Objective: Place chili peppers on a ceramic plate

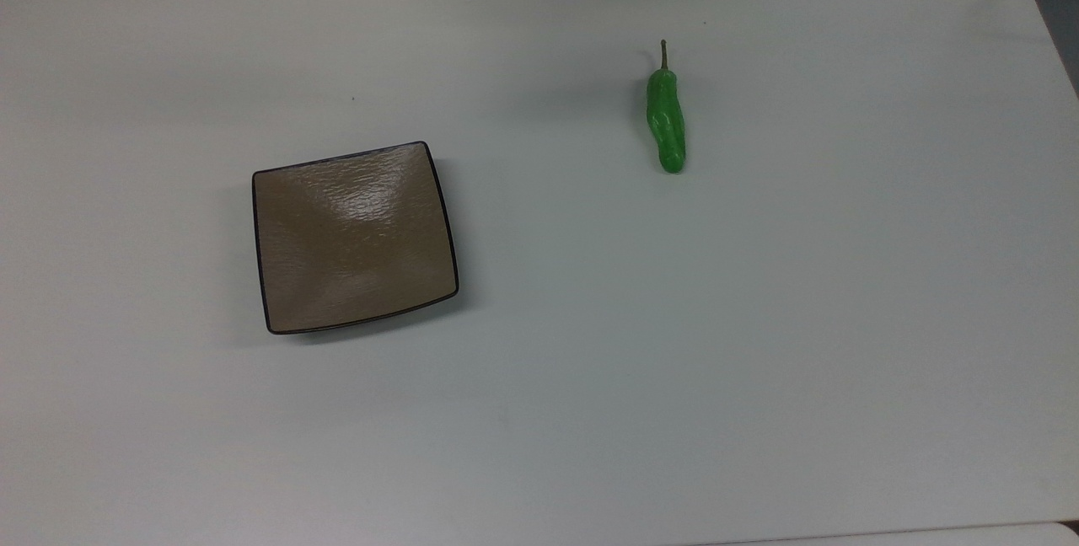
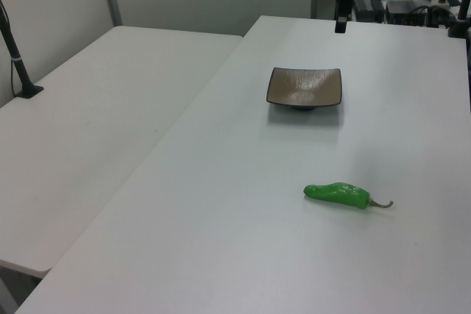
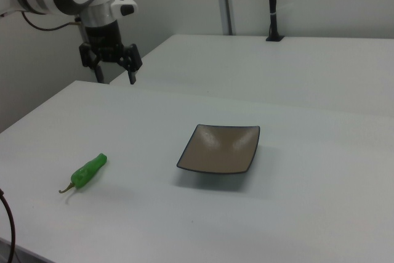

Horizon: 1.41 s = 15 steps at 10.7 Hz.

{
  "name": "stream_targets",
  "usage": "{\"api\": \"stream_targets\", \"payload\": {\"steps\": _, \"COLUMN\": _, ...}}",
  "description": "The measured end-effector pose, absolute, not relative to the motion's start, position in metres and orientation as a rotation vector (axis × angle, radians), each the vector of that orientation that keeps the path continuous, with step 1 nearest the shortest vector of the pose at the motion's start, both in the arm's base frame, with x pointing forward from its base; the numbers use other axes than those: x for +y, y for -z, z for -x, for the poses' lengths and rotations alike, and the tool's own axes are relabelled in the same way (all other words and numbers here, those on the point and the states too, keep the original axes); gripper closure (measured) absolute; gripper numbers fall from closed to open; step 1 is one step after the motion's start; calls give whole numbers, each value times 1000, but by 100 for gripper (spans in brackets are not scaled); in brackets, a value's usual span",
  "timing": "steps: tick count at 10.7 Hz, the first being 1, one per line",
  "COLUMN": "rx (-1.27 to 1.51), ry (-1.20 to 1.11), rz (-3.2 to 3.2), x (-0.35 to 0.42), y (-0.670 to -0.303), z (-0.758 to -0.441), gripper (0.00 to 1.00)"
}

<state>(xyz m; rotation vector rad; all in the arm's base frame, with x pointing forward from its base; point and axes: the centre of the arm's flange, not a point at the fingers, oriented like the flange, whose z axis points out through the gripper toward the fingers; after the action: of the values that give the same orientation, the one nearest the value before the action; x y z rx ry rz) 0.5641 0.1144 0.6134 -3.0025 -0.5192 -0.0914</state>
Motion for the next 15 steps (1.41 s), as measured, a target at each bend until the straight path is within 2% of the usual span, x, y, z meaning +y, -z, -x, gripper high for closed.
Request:
{"api": "stream_targets", "payload": {"steps": 7, "rx": -513, "ry": -57, "rz": 3009, "x": 215, "y": -572, "z": -540, "gripper": 0}}
{"api": "stream_targets", "payload": {"steps": 10, "rx": -472, "ry": -77, "rz": 3014, "x": 256, "y": -531, "z": -547, "gripper": 0}}
{"api": "stream_targets", "payload": {"steps": 15, "rx": -453, "ry": -156, "rz": 3027, "x": 262, "y": -457, "z": -563, "gripper": 0}}
